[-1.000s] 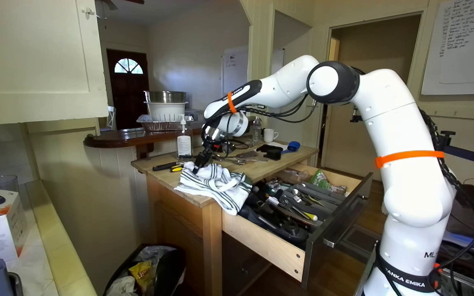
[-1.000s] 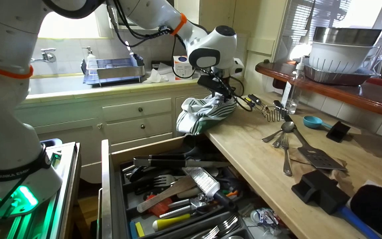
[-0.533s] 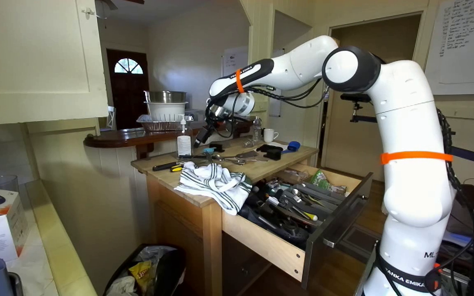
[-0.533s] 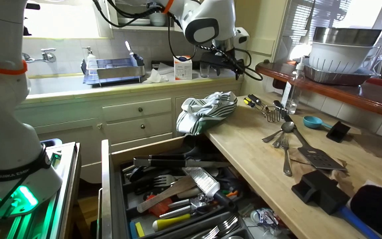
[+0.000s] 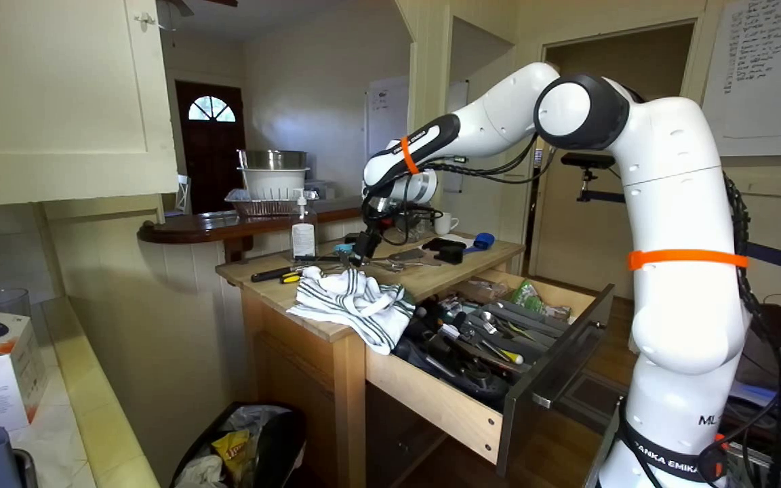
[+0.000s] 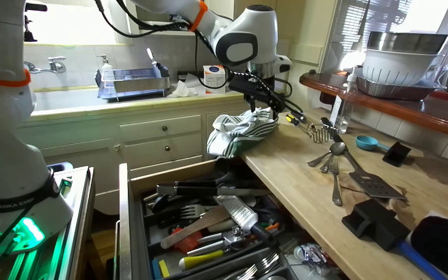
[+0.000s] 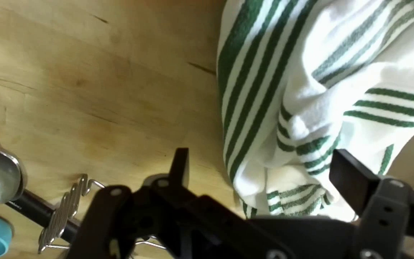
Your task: Fold the tea towel and move it to the right
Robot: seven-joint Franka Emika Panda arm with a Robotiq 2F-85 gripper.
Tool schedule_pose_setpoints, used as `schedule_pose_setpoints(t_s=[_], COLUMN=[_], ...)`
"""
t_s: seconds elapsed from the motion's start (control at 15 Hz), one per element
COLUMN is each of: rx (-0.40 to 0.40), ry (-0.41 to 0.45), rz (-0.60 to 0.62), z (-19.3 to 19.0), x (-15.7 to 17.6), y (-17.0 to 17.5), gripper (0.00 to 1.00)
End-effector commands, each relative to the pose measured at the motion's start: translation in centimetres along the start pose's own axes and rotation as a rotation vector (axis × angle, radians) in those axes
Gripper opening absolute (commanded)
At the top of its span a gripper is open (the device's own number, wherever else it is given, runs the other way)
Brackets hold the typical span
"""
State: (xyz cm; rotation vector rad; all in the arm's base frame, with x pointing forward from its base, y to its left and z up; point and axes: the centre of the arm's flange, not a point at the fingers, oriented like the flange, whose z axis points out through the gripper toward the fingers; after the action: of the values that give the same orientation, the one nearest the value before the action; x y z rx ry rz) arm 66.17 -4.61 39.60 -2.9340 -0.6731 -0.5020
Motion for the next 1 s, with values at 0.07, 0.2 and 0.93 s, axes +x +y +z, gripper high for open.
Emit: schedule_pose_setpoints(t_s=[0.07, 0.2, 0.93], rx=[-0.001, 0.033, 0.146], ry=[0.004, 0.008, -0.108], rz=[-0.002, 0.002, -0.102], z=[-0.1, -0.2, 4.1], x=[0.2, 0.0, -0.9], y=[0.0, -0.4, -6.3], gripper=[1.00, 1.00, 1.00])
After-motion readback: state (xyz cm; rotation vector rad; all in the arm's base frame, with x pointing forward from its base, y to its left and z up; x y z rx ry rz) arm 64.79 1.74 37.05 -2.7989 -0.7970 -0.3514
